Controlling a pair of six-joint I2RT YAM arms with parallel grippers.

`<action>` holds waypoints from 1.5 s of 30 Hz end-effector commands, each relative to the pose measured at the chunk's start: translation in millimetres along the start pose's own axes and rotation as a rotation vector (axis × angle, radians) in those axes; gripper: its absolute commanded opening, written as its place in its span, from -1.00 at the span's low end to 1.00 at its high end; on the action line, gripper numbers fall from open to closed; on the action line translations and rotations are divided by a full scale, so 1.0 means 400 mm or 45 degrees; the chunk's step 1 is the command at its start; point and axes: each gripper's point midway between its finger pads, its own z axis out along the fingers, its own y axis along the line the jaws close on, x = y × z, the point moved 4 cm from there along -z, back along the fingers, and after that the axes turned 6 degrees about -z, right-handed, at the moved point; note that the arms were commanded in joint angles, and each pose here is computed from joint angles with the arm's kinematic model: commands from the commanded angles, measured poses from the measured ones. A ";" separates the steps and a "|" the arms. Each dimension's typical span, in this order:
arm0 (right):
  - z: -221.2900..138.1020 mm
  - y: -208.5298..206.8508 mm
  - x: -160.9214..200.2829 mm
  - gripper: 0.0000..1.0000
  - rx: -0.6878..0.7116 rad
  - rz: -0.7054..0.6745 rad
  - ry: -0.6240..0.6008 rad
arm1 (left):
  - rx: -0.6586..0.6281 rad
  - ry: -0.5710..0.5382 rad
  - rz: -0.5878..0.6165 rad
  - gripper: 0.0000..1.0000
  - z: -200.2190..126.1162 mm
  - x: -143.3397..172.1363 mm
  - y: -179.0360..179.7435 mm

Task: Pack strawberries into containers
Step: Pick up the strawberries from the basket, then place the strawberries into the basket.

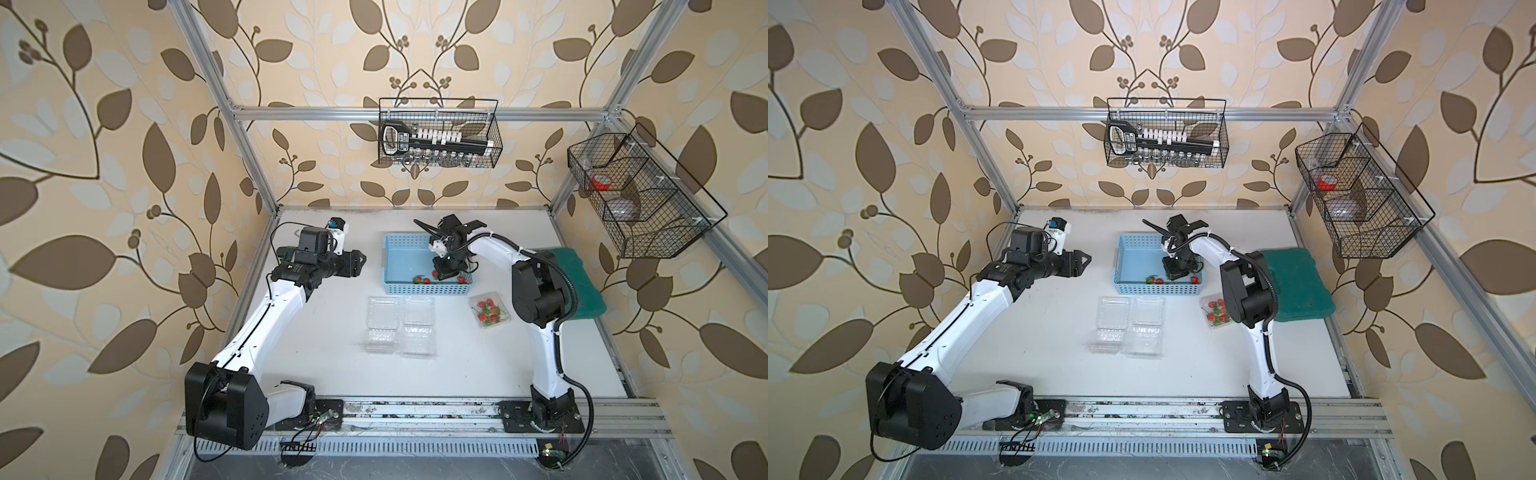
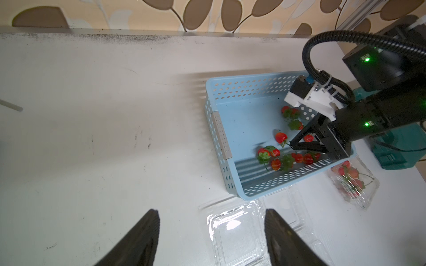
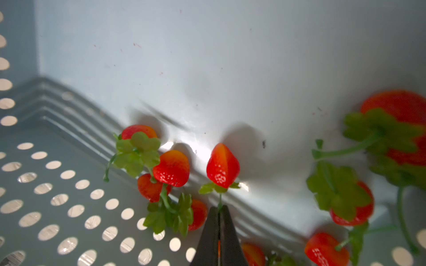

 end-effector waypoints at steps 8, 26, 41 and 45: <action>-0.188 0.026 -0.025 -1.00 0.075 -0.012 -0.233 | 0.002 -0.024 0.023 0.47 -0.017 -0.009 -0.006; -0.096 0.004 -0.073 -1.00 0.088 0.007 -0.241 | 0.009 -0.028 0.018 0.46 -0.020 -0.009 -0.008; -0.020 -0.016 -0.173 -0.37 0.081 0.041 -0.297 | 0.007 -0.013 0.017 0.46 -0.010 -0.004 -0.005; -0.048 -0.015 -0.171 -0.23 0.089 0.032 -0.325 | 0.007 -0.011 0.016 0.46 -0.009 -0.004 -0.004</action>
